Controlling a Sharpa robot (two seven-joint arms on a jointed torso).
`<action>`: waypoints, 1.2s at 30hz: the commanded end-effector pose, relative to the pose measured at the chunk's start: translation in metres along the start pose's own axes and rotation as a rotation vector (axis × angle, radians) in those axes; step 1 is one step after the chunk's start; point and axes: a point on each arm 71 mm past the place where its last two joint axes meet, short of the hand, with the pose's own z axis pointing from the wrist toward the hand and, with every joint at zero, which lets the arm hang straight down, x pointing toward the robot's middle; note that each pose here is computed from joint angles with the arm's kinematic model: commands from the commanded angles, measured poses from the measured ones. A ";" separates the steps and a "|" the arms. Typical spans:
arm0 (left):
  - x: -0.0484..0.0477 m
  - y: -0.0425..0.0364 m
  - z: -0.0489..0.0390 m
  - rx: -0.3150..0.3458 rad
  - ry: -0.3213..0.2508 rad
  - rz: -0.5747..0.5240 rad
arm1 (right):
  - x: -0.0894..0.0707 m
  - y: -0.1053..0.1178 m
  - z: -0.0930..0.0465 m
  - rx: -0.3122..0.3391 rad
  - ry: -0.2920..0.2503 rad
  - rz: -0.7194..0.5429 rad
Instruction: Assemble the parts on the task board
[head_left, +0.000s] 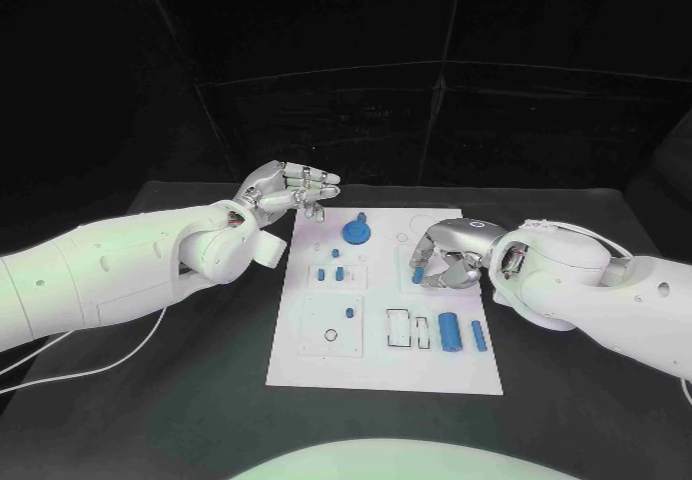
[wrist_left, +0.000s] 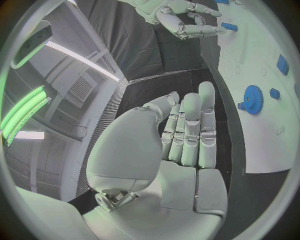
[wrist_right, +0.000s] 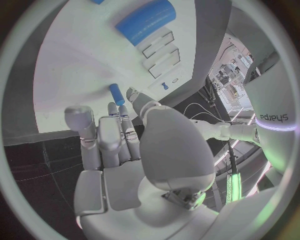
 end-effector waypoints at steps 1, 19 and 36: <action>0.0005 -0.0014 0.0003 0.006 0.008 -0.008 | 0.002 0.002 0.002 -0.004 0.033 -0.031; -0.0004 -0.0012 -0.0002 0.003 0.007 -0.007 | 0.002 0.002 0.012 0.031 0.009 -0.118; -0.0010 -0.0012 -0.0005 0.002 0.007 -0.007 | -0.003 0.012 0.008 0.005 -0.094 -0.131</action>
